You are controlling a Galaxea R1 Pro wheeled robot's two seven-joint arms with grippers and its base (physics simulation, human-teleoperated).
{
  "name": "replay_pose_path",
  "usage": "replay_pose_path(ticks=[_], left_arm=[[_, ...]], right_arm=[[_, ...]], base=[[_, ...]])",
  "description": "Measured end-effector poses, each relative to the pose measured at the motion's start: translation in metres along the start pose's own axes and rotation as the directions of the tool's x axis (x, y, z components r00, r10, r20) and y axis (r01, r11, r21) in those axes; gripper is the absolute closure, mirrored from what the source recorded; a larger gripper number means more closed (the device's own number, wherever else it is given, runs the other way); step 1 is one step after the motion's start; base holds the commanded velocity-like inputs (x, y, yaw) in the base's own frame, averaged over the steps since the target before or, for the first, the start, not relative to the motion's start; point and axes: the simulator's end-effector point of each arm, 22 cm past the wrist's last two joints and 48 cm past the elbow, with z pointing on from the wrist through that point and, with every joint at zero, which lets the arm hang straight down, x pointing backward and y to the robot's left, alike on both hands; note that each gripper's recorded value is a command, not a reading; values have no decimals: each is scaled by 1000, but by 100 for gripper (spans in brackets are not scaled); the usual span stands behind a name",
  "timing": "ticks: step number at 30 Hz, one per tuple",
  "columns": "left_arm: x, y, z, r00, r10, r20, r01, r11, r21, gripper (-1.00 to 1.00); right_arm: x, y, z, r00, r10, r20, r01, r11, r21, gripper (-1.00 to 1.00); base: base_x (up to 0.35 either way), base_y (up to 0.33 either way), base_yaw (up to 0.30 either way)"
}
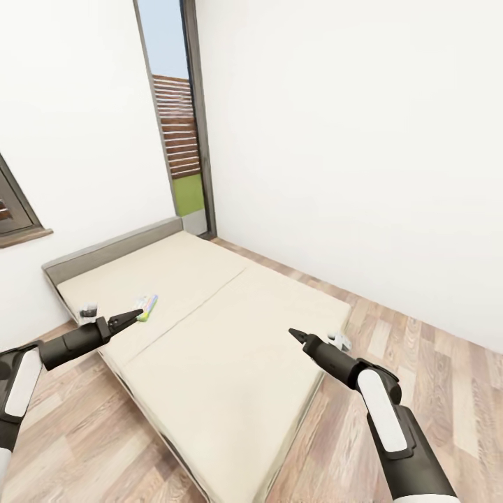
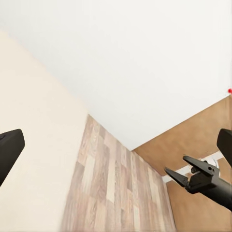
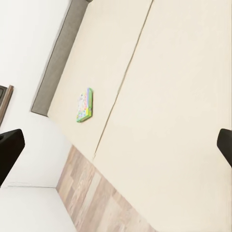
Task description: Put all the toys in the child's room - the three board games (two on the bed and one on the table), the two jigsaw puzzles on the table, and the tennis ball on the table - inside the toy box on the table in the child's room.
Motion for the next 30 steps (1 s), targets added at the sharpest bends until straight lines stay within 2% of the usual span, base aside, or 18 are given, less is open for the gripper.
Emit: replay_pose_path(ticks=[20, 30], left_arm=[[-1, 0, -1, 1000, 3, 2, -3, 1000, 0, -100], [-2, 0, -2, 1000, 4, 3, -4, 1000, -2, -100]], right_arm=[[0, 0, 0, 1000, 0, 0, 0, 1000, -1, -100], [0, 0, 0, 1000, 1, 0, -1, 1000, 0, -100]], base=[[0, 123, -272], [0, 51, -273]])
